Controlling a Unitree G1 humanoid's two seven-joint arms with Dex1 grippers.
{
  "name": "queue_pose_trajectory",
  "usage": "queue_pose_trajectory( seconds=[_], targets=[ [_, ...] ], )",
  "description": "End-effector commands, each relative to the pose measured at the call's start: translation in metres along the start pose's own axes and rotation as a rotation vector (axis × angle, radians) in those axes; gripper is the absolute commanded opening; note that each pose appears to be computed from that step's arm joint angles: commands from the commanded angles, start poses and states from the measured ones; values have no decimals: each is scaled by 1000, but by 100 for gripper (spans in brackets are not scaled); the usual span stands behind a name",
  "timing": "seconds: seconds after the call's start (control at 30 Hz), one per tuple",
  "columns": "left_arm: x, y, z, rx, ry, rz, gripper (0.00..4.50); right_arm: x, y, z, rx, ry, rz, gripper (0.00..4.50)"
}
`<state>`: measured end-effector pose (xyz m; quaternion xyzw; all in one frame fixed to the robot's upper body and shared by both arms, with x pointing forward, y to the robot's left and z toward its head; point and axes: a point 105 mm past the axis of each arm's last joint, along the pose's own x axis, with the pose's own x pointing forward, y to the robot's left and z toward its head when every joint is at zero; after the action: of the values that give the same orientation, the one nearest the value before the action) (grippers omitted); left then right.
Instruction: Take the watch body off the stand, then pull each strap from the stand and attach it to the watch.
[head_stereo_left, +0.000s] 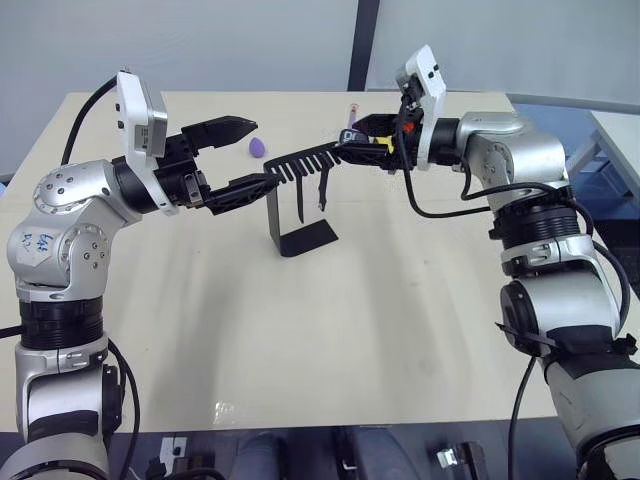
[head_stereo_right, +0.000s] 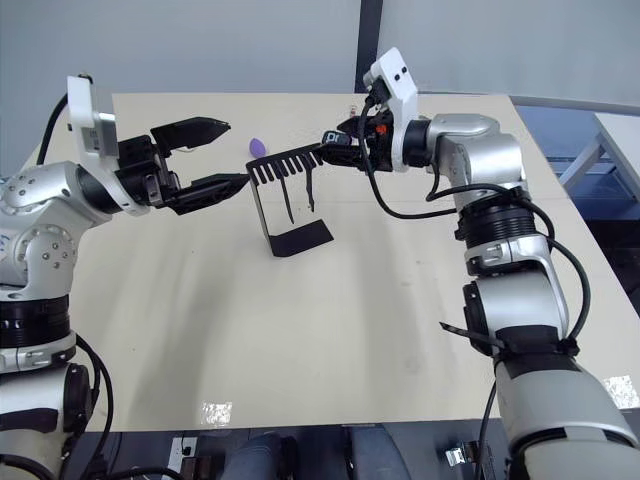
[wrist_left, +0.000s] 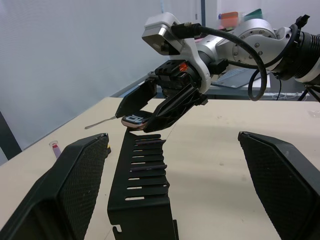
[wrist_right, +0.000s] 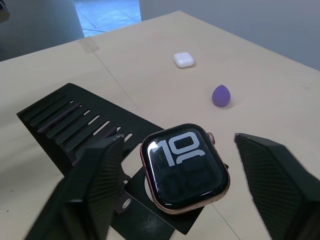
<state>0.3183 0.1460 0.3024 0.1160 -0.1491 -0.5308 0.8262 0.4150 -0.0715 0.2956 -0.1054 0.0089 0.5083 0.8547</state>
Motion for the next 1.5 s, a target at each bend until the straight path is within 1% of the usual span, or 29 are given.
queue_pose_trajectory(
  seconds=[0.03, 0.27, 0.37, 0.43, 0.47, 0.63, 0.7, 0.77, 0.87, 0.97, 1.03, 1.1, 1.17, 1.23, 1.3, 1.4, 1.5],
  targets=[
    [-2, 4, 13, 48, -22, 18, 450, -2, 3, 22, -56, -47, 16, 359],
    [-4, 7, 12, 48, -19, 26, 450, -2, 2, 24, -53, -53, 9, 359],
    [-3, 7, 12, 48, -21, 28, 450, -2, 1, 25, -50, -52, 4, 282],
    [-3, 7, 12, 49, -22, 27, 450, -3, 2, 26, -53, -52, 3, 194],
    [-3, 7, 12, 49, -22, 26, 450, -4, 3, 27, -58, -54, 4, 163],
    [0, 1, 20, 41, -44, -10, 450, -16, 16, 46, -68, -90, 41, 163],
    [2, -5, 22, 34, -52, -35, 450, -22, 19, 51, -89, -100, 33, 163],
    [7, -15, 26, 21, -65, -80, 450, -34, 20, 57, -94, -119, -6, 163],
    [14, -40, 31, -29, -90, -185, 450, -67, 23, 52, -74, -141, -110, 163],
    [17, -57, 26, -57, -69, -259, 450, -96, 29, 26, -43, -109, -236, 163],
    [16, -62, 20, -83, -52, -285, 450, -113, 32, 4, -1, -84, -347, 163],
    [15, -65, 10, -104, -24, -310, 450, -129, 35, -24, 59, -57, -482, 163],
    [15, -70, -2, -126, 2, -345, 450, -149, 40, -67, 145, 1, -669, 163],
    [16, -75, -12, -134, 22, -372, 450, -165, 48, -103, 203, 61, -823, 163],
    [17, -78, -21, -124, 42, -395, 450, -172, 57, -126, 243, 95, -900, 163],
    [20, -80, -27, -118, 46, -415, 450, -179, 66, -154, 236, 151, -972, 163],
    [23, -82, -32, -110, 52, -442, 450, -183, 61, -172, 283, 121, -1046, 163]
  ],
)
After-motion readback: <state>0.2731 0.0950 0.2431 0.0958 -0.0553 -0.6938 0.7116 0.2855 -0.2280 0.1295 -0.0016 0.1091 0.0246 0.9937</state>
